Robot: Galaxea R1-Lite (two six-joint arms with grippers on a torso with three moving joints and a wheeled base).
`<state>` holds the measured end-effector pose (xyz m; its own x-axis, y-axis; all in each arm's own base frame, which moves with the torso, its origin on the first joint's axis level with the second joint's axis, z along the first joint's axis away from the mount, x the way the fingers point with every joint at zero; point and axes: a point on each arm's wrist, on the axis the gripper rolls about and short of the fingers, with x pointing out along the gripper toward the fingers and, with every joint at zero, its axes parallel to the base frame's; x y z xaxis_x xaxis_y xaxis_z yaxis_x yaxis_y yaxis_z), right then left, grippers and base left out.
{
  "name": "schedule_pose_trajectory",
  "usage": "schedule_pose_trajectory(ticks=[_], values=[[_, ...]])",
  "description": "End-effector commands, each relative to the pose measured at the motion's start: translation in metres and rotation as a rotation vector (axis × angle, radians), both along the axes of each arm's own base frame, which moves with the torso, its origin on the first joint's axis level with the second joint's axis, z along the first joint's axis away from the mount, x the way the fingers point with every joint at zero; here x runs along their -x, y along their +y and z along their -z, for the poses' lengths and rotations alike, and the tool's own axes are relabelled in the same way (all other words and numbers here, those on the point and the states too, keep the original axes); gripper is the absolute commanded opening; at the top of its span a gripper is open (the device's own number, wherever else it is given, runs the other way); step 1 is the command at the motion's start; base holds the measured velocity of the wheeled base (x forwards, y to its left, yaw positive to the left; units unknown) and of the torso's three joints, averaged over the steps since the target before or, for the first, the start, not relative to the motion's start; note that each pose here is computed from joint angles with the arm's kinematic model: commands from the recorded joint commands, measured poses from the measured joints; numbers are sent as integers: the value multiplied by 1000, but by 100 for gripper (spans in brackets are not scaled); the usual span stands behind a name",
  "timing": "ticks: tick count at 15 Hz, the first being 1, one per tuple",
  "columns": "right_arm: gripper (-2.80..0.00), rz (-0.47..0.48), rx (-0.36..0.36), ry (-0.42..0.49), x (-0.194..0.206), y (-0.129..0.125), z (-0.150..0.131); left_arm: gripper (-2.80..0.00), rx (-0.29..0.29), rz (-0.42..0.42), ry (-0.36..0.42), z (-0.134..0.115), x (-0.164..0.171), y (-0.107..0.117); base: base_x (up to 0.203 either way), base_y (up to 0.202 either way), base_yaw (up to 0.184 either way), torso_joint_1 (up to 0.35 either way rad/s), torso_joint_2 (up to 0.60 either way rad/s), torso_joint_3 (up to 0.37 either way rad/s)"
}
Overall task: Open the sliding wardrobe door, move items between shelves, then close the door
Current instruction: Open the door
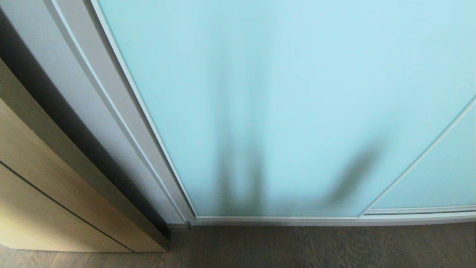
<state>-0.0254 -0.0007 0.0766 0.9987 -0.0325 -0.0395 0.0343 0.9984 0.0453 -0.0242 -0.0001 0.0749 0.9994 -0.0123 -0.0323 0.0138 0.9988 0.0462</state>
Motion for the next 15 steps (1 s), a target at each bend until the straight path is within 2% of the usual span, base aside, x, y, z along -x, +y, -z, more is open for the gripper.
schedule_pose_trajectory(ticks=[1,10,11,13,15], values=[[-280,1,-2,-7,0,0,0,-280,-1,0,1,0,0,0,0,0,0,0,0,0],[-280,9,-2,-7,0,0,-1,-280,0,0,1,0,0,0,0,0,0,0,0,0],[-280,12,1,-27,2,0,-10,-280,0,0,1,0,0,0,0,0,0,0,0,0],[-280,13,3,-104,13,0,-54,-280,0,0,2,0,0,0,0,0,0,0,0,0],[-280,31,49,-150,26,0,-101,-280,-1,0,1,0,0,0,0,0,0,0,0,0]])
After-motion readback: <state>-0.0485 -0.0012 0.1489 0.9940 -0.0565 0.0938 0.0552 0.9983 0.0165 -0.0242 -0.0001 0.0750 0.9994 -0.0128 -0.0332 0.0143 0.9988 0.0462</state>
